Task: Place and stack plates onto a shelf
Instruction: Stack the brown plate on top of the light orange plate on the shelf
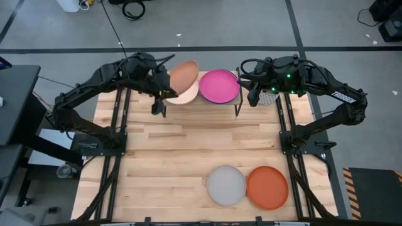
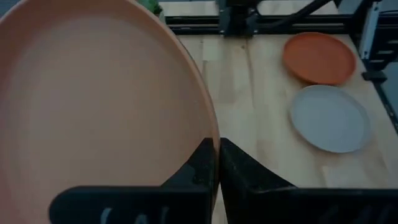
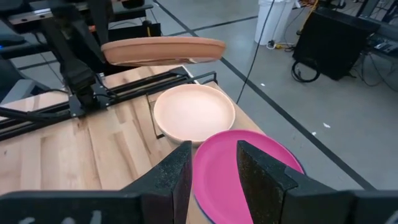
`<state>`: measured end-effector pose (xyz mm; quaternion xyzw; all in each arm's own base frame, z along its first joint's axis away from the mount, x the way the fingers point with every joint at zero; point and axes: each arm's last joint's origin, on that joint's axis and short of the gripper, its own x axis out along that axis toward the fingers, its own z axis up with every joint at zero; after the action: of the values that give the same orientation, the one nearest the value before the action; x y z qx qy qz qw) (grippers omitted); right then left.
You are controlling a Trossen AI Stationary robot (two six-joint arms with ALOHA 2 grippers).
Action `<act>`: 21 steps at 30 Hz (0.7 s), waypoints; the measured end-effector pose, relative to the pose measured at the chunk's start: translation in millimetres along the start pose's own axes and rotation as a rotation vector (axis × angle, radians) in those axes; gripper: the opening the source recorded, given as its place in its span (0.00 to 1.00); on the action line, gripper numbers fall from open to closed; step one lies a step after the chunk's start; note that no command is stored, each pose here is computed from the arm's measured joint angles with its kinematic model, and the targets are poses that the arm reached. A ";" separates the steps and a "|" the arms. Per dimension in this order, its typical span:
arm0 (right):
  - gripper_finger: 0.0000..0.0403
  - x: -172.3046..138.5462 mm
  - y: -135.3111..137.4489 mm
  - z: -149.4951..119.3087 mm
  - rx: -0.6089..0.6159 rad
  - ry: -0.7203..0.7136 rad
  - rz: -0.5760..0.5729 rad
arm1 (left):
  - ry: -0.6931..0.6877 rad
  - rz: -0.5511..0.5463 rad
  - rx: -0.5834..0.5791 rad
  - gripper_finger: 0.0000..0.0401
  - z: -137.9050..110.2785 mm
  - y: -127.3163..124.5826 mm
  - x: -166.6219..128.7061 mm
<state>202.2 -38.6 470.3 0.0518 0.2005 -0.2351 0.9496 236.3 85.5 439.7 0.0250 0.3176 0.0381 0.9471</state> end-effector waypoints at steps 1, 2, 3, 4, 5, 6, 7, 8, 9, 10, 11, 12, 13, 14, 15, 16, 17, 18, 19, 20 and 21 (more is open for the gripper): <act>0.33 0.0 -0.1 0.0 0.000 -0.001 -0.007 | 0.002 0.008 -0.002 0.04 -0.7 2.7 -0.4; 0.33 0.0 -0.3 0.0 0.000 -0.002 -0.012 | 0.010 0.017 -0.004 0.04 -1.8 6.2 0.6; 0.33 0.0 -0.4 0.1 0.000 -0.002 -0.013 | 0.022 0.024 -0.008 0.04 -2.7 9.6 3.1; 0.33 0.1 -0.4 0.1 0.000 -0.002 -0.014 | 0.039 0.032 -0.018 0.04 -4.1 13.4 6.5; 0.33 0.1 -0.4 0.0 0.000 -0.002 -0.014 | 0.066 0.041 -0.030 0.04 -6.4 17.5 10.9; 0.33 0.1 -0.4 0.0 0.000 -0.002 -0.014 | 0.093 0.046 -0.039 0.04 -8.9 21.0 15.1; 0.33 0.1 -0.4 0.0 0.000 -0.002 -0.014 | 0.117 0.048 -0.046 0.04 -10.8 24.2 19.9; 0.33 0.1 -0.4 0.1 0.000 -0.002 -0.015 | 0.137 0.052 -0.043 0.04 -12.0 26.1 24.5; 0.33 0.3 -0.4 0.1 0.000 -0.002 -0.015 | 0.162 0.055 -0.032 0.04 -13.5 27.4 29.0; 0.33 0.3 -0.3 0.1 0.002 -0.003 -0.015 | 0.197 0.055 -0.020 0.04 -15.6 28.6 34.7; 0.33 0.3 -0.3 0.2 0.006 -0.003 -0.015 | 0.233 0.054 -0.002 0.04 -17.7 28.4 40.3; 0.33 0.3 -0.3 0.3 0.009 -0.004 -0.016 | 0.264 0.059 0.019 0.04 -19.2 28.6 46.2; 0.33 0.3 -0.3 0.3 0.009 -0.004 -0.015 | 0.289 0.067 0.042 0.04 -20.1 28.6 51.7; 0.33 0.3 -0.3 0.4 0.010 -0.005 -0.015 | 0.312 0.070 0.064 0.04 -21.1 28.2 56.3; 0.33 0.3 -0.3 0.4 0.013 -0.006 -0.015 | 0.336 0.065 0.081 0.04 -22.6 28.0 60.0; 0.33 0.3 -0.3 0.5 0.016 -0.006 -0.015 | 0.357 0.058 0.096 0.04 -24.1 28.1 64.0; 0.33 0.3 -0.3 0.5 0.018 -0.007 -0.015 | 0.374 0.057 0.104 0.04 -25.3 29.1 68.0; 0.33 0.3 -0.3 0.6 0.019 -0.007 -0.015 | 0.389 0.055 0.113 0.04 -26.4 30.1 72.0; 0.33 0.3 -0.3 0.7 0.019 -0.008 -0.015 | 0.407 0.056 0.118 0.04 -27.8 31.2 76.0; 0.33 0.3 -0.2 0.8 0.020 -0.010 -0.015 | 0.420 0.056 0.123 0.04 -28.7 31.9 78.9; 0.33 0.3 -0.2 0.9 0.020 -0.010 -0.014 | 0.432 0.053 0.129 0.04 -29.9 32.5 81.9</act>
<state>202.7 -39.1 471.0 0.0586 0.1936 -0.2443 0.9484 281.6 125.8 369.1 0.0852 0.5142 0.0471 0.8521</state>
